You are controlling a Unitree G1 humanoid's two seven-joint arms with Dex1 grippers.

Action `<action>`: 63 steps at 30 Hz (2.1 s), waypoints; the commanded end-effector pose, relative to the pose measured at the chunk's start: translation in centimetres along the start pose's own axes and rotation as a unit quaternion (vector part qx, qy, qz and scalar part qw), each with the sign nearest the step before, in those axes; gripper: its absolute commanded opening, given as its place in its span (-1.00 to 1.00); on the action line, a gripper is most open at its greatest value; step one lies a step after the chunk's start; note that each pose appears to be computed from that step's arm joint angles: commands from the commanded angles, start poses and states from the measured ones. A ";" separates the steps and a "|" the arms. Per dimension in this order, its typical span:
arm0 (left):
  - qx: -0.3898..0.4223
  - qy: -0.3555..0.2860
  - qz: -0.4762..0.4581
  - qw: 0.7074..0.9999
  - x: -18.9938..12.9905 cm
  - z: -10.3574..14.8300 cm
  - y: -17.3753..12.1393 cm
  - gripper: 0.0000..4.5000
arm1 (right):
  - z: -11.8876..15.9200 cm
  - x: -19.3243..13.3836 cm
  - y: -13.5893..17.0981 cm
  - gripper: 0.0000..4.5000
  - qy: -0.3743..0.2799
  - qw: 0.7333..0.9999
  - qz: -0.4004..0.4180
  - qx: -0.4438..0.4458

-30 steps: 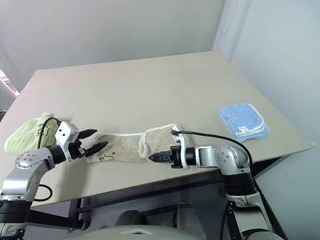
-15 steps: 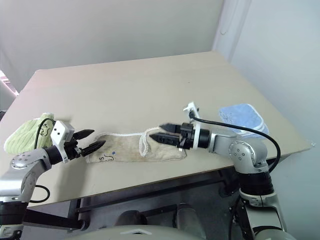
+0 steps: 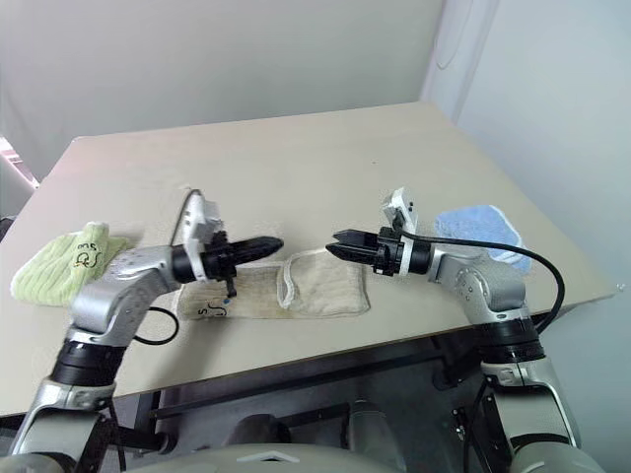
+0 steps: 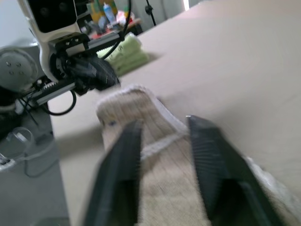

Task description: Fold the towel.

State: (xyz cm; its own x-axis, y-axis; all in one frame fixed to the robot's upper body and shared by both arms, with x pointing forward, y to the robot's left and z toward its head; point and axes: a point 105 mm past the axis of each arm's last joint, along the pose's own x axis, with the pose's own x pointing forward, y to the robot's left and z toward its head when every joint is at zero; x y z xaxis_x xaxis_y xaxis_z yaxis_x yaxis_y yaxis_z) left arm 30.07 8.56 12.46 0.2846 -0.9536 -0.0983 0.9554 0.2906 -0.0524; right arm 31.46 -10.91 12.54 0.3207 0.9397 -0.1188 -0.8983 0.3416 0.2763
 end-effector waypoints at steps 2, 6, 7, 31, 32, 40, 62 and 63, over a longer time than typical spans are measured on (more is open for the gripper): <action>0.046 0.032 -0.032 0.998 1.8 -1.7 0.1 -1.00 | -1.7 1.3 0.0 -0.99 0.006 1.000 0.002 -0.006; 0.053 0.071 -0.060 0.994 2.8 -4.9 -0.4 -1.00 | -3.8 2.4 -1.6 -0.99 0.026 0.999 -0.041 -0.007; 0.040 0.076 -0.059 0.995 3.1 -5.6 -0.3 -1.00 | -4.4 2.6 -2.1 -0.99 0.031 0.998 -0.054 -0.007; -0.033 0.012 -0.026 0.999 0.9 -3.0 1.4 -0.13 | -2.6 3.3 -2.3 -0.44 -0.007 0.999 -0.036 0.013; -0.030 0.005 -0.017 0.999 0.1 -2.1 1.6 0.03 | -1.6 3.3 -2.0 -0.28 -0.022 0.999 -0.032 0.012; -0.061 0.006 0.157 0.986 -8.7 1.0 2.1 1.00 | 2.6 2.2 3.2 0.71 -0.030 0.998 0.057 0.011; -0.464 -0.022 0.377 0.801 -18.3 -5.1 -2.0 1.00 | 0.7 5.0 5.2 0.71 0.016 0.981 0.112 0.158; -0.469 -0.023 0.373 0.800 -18.4 -5.2 -2.4 1.00 | 0.7 5.1 5.1 0.71 0.016 0.981 0.113 0.159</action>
State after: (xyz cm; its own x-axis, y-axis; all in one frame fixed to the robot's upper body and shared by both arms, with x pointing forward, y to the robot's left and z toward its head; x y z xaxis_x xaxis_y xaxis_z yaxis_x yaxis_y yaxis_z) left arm 22.23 25.68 7.77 0.7543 -0.4779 -0.4502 -0.0007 0.6852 -0.7283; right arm 28.76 -4.75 13.16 0.1275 0.9888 -0.0773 -0.7912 0.1484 0.5933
